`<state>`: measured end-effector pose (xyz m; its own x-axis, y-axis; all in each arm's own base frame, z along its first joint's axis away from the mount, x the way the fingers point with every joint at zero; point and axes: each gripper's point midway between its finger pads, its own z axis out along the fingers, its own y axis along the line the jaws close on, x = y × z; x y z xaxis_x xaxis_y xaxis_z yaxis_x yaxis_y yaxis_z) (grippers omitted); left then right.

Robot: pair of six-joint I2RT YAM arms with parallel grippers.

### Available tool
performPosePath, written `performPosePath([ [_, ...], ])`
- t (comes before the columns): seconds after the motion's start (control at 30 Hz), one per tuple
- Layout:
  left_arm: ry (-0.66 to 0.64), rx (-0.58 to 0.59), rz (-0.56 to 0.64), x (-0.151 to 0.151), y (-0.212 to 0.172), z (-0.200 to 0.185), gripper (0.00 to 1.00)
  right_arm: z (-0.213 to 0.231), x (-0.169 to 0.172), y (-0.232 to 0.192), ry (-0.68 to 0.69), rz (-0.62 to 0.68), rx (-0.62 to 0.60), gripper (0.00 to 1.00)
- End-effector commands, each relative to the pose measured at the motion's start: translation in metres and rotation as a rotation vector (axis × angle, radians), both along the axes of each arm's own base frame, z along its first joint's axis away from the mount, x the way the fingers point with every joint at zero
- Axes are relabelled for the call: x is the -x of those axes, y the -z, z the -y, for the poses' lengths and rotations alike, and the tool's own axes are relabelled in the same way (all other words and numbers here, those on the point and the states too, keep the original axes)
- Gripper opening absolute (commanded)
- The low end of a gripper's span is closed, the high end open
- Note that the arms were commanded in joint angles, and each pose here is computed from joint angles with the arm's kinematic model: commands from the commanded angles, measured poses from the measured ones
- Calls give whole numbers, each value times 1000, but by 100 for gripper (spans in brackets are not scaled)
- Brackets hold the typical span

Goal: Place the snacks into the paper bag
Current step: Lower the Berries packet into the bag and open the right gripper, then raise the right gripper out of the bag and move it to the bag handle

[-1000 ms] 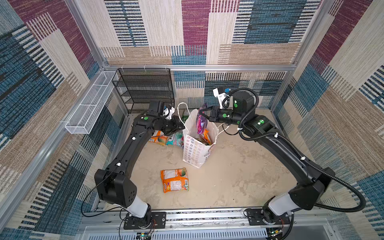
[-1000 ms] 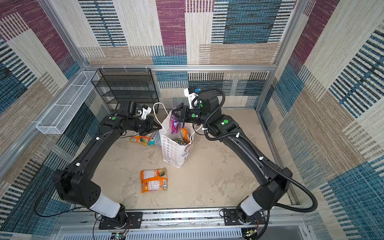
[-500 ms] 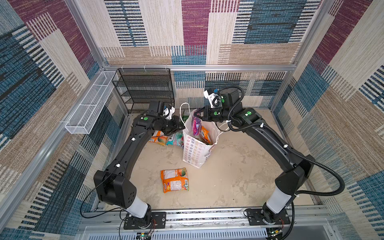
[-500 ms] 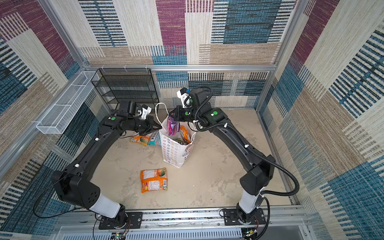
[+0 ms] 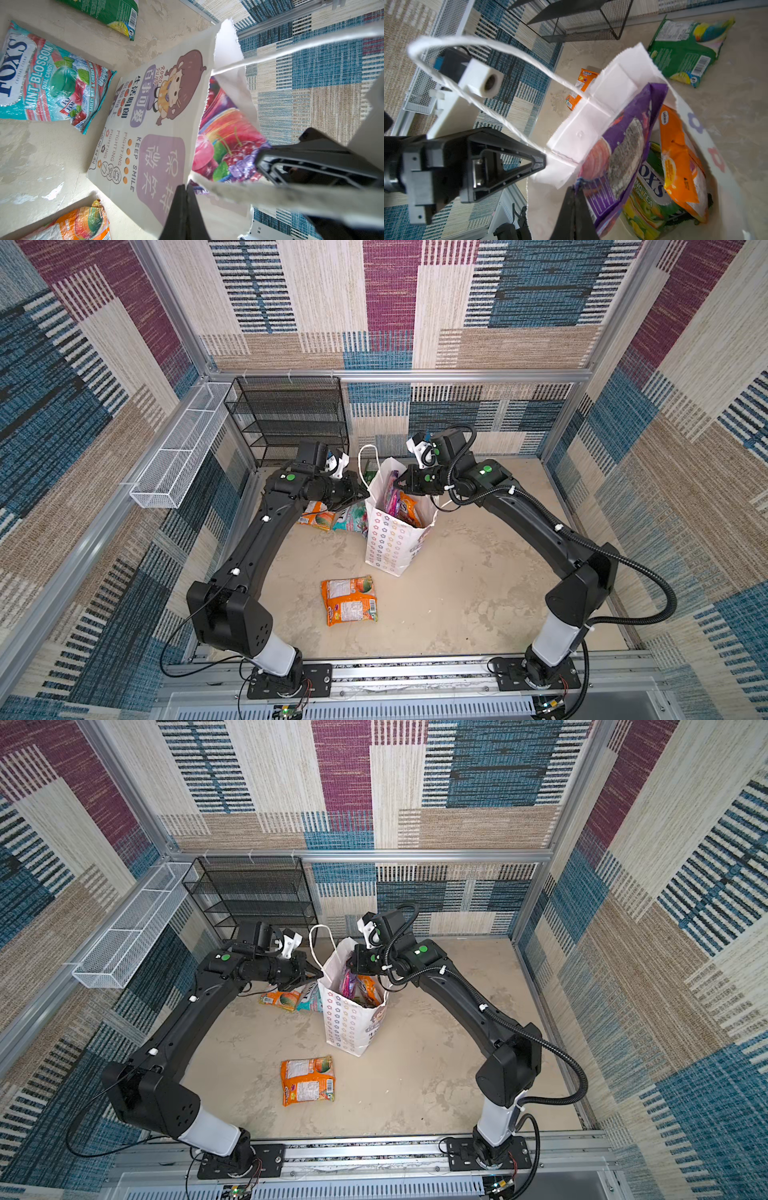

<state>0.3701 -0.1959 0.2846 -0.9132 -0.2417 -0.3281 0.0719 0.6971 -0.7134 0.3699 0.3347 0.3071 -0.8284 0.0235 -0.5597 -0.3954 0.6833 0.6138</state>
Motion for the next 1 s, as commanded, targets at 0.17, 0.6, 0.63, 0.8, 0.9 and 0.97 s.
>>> performPosePath([
  [0.17,13,5,38,-2,-6,1,2,0,14,5,-41,46,46,1],
  [0.6,-10,-31,45,-7,-1,-4,3,-2,16,39,-36,54,197,8],
  [0.63,-9,-31,43,-7,0,-4,3,-1,15,44,-31,49,214,10],
  [0.8,-7,-25,40,-6,0,-3,3,9,10,36,32,75,235,24],
  [0.9,-8,-21,34,-6,0,-3,3,13,9,4,59,126,203,28],
  [0.97,-8,-21,32,-6,1,-3,3,15,10,-19,68,158,177,31],
])
